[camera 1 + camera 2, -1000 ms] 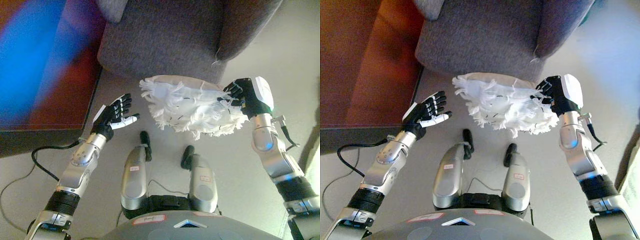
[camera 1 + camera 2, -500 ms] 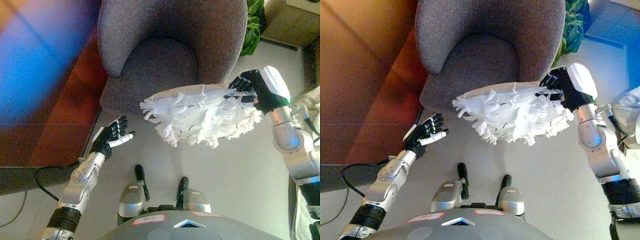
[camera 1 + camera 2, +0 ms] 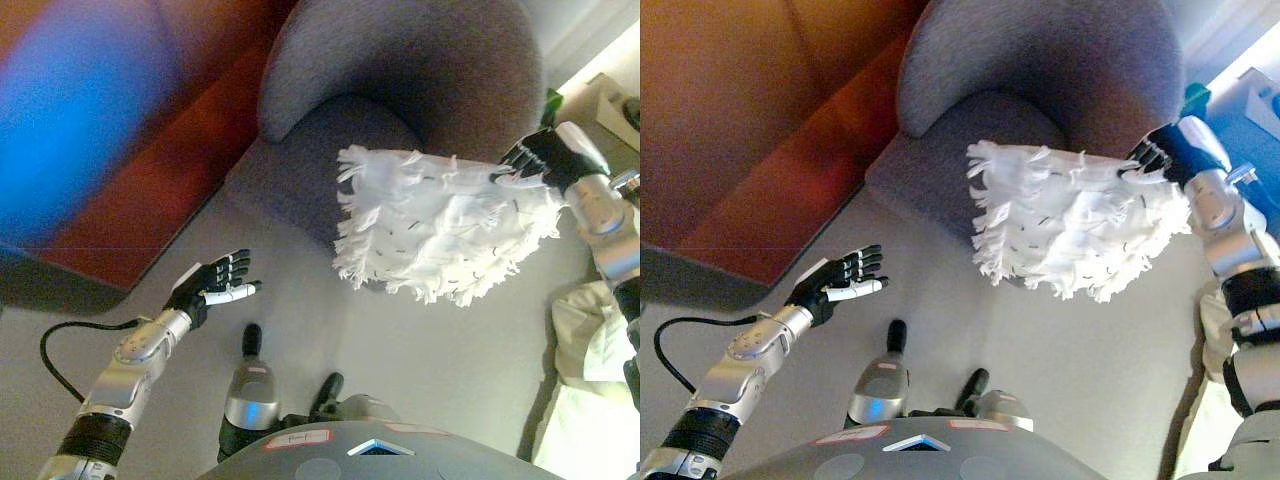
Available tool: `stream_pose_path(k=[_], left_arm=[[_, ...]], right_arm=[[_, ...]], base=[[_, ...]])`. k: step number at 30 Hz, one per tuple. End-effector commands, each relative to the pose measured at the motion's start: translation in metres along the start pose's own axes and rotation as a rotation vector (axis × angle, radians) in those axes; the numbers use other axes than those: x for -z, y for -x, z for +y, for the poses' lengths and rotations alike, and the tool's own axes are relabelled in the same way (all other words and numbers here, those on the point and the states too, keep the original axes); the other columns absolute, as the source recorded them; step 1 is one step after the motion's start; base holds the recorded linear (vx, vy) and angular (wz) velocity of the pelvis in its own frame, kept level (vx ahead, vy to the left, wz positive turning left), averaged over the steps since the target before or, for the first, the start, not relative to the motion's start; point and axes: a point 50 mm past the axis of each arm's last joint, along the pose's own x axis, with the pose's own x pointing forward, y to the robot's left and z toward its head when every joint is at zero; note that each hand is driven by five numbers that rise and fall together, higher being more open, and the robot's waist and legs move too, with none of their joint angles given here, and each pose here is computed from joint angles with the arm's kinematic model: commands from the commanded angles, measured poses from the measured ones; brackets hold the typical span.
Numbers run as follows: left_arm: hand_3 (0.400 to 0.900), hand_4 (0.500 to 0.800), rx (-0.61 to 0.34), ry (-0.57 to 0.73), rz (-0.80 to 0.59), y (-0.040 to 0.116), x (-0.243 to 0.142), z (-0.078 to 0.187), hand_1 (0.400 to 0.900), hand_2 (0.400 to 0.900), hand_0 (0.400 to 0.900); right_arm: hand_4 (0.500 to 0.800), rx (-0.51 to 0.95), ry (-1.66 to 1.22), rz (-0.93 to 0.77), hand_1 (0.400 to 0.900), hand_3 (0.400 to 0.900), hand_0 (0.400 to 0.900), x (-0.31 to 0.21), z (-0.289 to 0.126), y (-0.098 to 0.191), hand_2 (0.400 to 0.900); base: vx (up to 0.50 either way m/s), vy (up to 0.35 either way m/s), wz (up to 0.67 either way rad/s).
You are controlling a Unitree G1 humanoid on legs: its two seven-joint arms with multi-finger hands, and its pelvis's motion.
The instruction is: Pick up the pillow and put it on the sofa.
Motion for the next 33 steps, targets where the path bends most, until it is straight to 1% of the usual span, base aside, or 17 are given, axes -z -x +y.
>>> stream_pose_path(k=[1, 3, 6, 7, 8, 9, 19, 23, 28, 33], left_arm=[[0.900, 0.800, 0.109, -0.118, -0.202, -0.007, -0.055, -0.007, 0.900, 0.900, 0.900], [0.900, 0.800, 0.120, -0.137, -0.212, -0.007, -0.059, -0.005, 0.900, 0.900, 0.900], [0.900, 0.800, 0.123, -0.155, -0.227, -0.008, -0.067, -0.003, 0.900, 0.900, 0.900], [0.900, 0.800, 0.120, -0.162, -0.229, -0.007, -0.068, -0.002, 0.900, 0.900, 0.900], [0.900, 0.800, 0.120, -0.168, -0.233, -0.007, -0.070, 0.000, 0.900, 0.900, 0.900], [0.900, 0.800, 0.119, -0.171, -0.234, -0.007, -0.072, 0.001, 0.900, 0.900, 0.900], [0.900, 0.800, 0.131, -0.186, -0.228, -0.002, -0.071, 0.002, 0.900, 0.900, 0.900], [0.900, 0.800, 0.122, -0.170, -0.224, -0.001, -0.064, -0.002, 0.900, 0.900, 0.900], [0.900, 0.800, 0.114, -0.130, -0.201, -0.005, -0.050, -0.009, 0.900, 0.900, 0.900], [0.900, 0.800, 0.112, -0.067, -0.208, -0.012, -0.041, -0.021, 0.900, 0.900, 0.900]], right_arm=[[0.500, 0.491, -0.068, -0.083, 0.400, 0.400, 0.400, -0.049, -0.142, 0.009, 0.400], [0.500, 0.500, -0.080, -0.014, 0.400, 0.400, 0.400, -0.044, -0.148, 0.006, 0.400], [0.500, 0.558, -0.127, 0.047, 0.400, 0.400, 0.400, -0.046, -0.159, 0.006, 0.400], [0.708, 0.574, -0.129, 0.064, 0.747, 0.747, 0.747, -0.047, -0.160, 0.006, 0.747], [0.708, 0.589, -0.143, 0.075, 0.747, 0.747, 0.747, -0.046, -0.162, 0.006, 0.747], [0.800, 0.607, -0.153, 0.086, 0.900, 0.900, 0.900, -0.046, -0.166, 0.007, 0.900], [0.800, 0.690, -0.222, 0.153, 0.900, 0.900, 0.900, -0.038, -0.167, 0.009, 0.900], [0.800, 0.708, -0.317, 0.110, 0.900, 0.900, 0.900, -0.034, -0.154, 0.007, 0.900], [0.800, 0.596, -0.386, 0.003, 0.900, 0.900, 0.900, -0.039, -0.116, 0.000, 0.900], [0.800, 0.470, -0.483, -0.111, 0.900, 0.900, 0.900, -0.044, -0.061, 0.001, 0.900]], base=[[0.038, -0.131, 0.18], [0.038, -0.110, 0.15], [0.037, -0.089, 0.10], [0.067, -0.094, 0.07], [0.066, -0.086, 0.06], [0.006, -0.038, 0.05], [0.017, -0.001, -0.03], [-0.044, 0.076, -0.15], [-0.010, 0.095, -0.24], [-0.063, 0.102, -0.26]])
